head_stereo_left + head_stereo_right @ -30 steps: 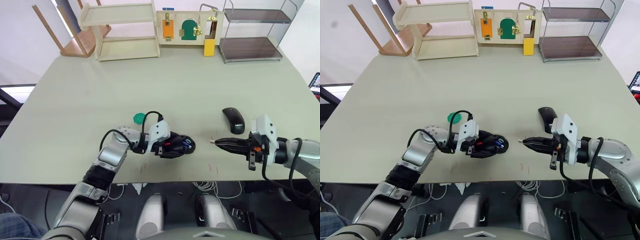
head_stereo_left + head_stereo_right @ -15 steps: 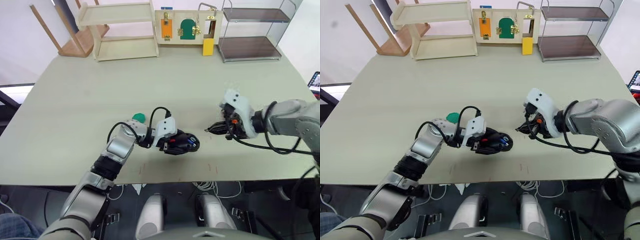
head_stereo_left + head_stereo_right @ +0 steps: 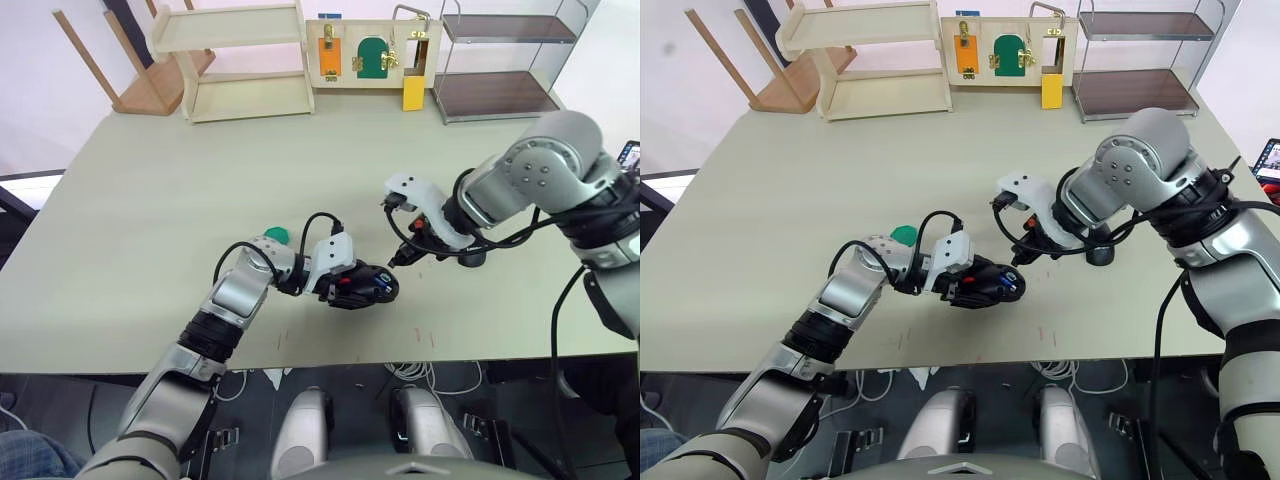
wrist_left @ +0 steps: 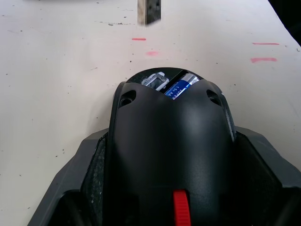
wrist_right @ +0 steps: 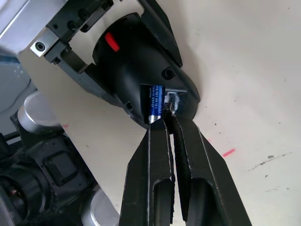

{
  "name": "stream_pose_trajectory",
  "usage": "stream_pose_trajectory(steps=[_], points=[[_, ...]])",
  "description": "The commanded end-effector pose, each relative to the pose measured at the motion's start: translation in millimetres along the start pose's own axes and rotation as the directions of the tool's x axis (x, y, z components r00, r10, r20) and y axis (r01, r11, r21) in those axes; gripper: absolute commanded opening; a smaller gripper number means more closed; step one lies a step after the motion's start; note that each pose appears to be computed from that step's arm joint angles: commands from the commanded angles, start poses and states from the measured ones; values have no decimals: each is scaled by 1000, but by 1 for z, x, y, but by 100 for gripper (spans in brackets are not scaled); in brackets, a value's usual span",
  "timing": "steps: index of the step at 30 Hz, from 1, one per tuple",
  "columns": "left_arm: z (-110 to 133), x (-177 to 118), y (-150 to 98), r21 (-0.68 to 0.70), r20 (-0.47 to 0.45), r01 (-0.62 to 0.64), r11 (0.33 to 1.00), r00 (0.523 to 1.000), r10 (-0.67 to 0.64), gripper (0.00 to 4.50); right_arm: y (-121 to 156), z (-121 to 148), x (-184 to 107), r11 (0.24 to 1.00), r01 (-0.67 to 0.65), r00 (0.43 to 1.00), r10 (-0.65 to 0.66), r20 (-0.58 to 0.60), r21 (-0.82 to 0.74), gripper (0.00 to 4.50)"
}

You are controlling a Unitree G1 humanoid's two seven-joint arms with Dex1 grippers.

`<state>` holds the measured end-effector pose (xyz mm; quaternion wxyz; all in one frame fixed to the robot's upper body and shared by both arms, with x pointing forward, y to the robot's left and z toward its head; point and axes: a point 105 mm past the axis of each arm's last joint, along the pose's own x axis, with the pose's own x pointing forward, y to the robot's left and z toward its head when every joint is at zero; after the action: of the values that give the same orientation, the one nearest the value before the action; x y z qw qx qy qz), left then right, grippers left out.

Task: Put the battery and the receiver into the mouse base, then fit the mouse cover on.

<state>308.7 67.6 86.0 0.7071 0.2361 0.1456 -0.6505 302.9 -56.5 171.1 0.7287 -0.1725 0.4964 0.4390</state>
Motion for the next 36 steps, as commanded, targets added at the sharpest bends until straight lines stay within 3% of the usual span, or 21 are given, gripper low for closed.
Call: stream_pose_trajectory(steps=[1, 15, 36], points=[[-5, 2, -5, -14, -27, 11, 1000, 1000, -12, 299, 4, 3, -1, 1000, 5, 1000, -4, -27, 20, 0], [-5, 1, -7, -27, -48, 4, 1000, 999, -6, 299, 1, 7, 15, 993, 88, 995, -85, -45, 84, 0], [-3, 0, -11, -31, -78, 2, 1000, 997, -4, 299, 6, 4, 26, 991, 77, 996, -72, -49, 112, 0]])
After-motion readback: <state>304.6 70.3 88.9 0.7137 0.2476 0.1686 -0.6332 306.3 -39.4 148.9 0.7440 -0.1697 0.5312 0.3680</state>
